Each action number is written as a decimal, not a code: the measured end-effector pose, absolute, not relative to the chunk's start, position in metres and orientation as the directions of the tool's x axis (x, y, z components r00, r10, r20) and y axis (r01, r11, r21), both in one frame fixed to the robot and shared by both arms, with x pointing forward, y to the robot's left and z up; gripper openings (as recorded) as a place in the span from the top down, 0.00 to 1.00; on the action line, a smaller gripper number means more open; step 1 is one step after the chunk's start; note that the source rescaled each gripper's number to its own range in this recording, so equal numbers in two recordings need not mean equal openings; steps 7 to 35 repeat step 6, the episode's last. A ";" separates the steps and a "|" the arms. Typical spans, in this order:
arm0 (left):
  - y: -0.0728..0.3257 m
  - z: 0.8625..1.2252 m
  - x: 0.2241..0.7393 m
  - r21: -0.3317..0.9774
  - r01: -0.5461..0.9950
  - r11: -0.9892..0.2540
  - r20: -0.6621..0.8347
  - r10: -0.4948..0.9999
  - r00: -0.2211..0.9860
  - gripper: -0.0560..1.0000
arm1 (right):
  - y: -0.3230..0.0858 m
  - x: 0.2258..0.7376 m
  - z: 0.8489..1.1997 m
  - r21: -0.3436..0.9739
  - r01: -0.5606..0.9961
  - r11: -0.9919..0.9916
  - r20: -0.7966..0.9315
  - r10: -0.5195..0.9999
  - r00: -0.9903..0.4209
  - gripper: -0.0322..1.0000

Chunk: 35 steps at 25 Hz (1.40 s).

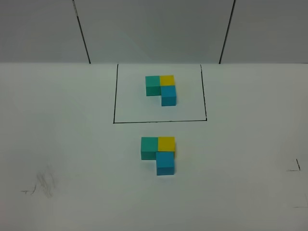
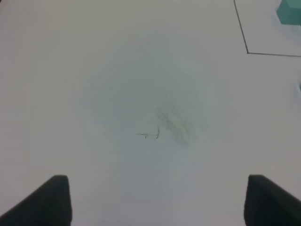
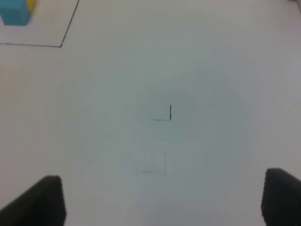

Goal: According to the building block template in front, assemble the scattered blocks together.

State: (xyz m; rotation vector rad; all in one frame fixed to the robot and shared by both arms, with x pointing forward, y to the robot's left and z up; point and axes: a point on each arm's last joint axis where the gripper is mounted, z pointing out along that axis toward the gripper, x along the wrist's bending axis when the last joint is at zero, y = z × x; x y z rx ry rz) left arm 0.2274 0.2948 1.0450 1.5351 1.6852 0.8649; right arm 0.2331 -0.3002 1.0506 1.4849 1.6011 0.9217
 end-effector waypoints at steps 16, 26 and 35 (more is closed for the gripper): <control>0.295 1.045 0.227 0.839 0.538 0.079 -0.053 0.997 -0.064 0.34 | -0.300 0.233 1.051 0.888 0.456 0.065 -0.051 0.998 -0.043 0.20; 0.295 1.045 0.227 0.839 0.538 0.079 -0.053 0.997 -0.064 0.34 | -0.300 0.233 1.051 0.888 0.456 0.065 -0.051 0.998 -0.043 0.20; 0.295 1.045 0.227 0.839 0.538 0.079 -0.053 0.997 -0.064 0.34 | -0.300 0.233 1.051 0.888 0.456 0.065 -0.051 0.998 -0.043 0.20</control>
